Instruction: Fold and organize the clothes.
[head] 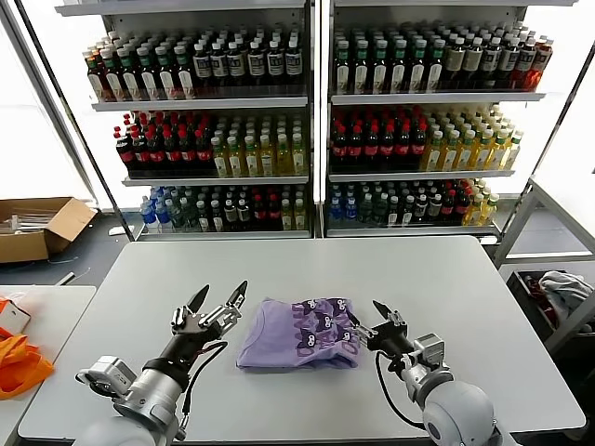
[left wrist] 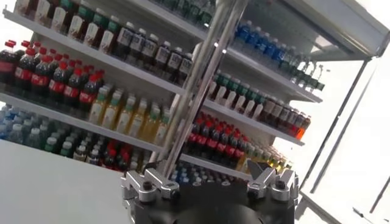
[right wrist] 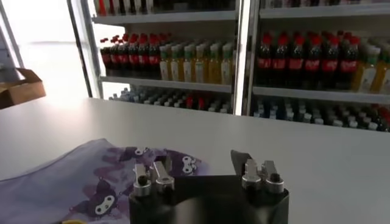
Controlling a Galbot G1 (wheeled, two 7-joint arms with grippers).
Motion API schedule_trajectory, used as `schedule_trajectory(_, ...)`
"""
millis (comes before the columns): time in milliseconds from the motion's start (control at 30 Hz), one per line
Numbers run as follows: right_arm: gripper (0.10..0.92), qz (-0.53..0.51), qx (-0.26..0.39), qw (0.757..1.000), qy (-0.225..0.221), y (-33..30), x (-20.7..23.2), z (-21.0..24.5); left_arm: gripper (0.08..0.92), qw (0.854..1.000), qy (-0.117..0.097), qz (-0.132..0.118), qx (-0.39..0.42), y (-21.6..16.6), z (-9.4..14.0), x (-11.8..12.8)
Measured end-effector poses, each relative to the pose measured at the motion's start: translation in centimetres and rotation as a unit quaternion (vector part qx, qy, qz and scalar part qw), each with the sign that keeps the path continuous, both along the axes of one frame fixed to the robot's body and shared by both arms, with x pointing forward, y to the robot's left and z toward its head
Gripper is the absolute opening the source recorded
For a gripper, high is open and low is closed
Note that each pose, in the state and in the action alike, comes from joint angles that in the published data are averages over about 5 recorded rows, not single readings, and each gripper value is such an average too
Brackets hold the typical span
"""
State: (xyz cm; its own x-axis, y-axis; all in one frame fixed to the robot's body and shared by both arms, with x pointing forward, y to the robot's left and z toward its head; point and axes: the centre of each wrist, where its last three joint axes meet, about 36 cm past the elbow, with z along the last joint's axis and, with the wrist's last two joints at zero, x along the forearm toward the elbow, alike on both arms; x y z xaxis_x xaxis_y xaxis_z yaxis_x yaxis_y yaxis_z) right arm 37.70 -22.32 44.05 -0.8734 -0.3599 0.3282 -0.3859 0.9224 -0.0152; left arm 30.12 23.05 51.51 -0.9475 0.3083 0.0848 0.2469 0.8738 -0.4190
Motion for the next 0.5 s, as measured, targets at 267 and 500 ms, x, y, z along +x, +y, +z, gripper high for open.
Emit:
schedule_trajectory(267,0.821,0.029,-0.056,0.998,-0.002,1.5,-0.8,-1.8,0.822,1.0,0.001,0.006,-0.001,0.3,0.1,-0.4)
schedule_trajectory(500,0.823,0.05,-0.117,0.992,0.004,1.1,-3.1,-3.0,0.823,1.0,0.001,0.006,-0.004,0.2,0.0,-0.2)
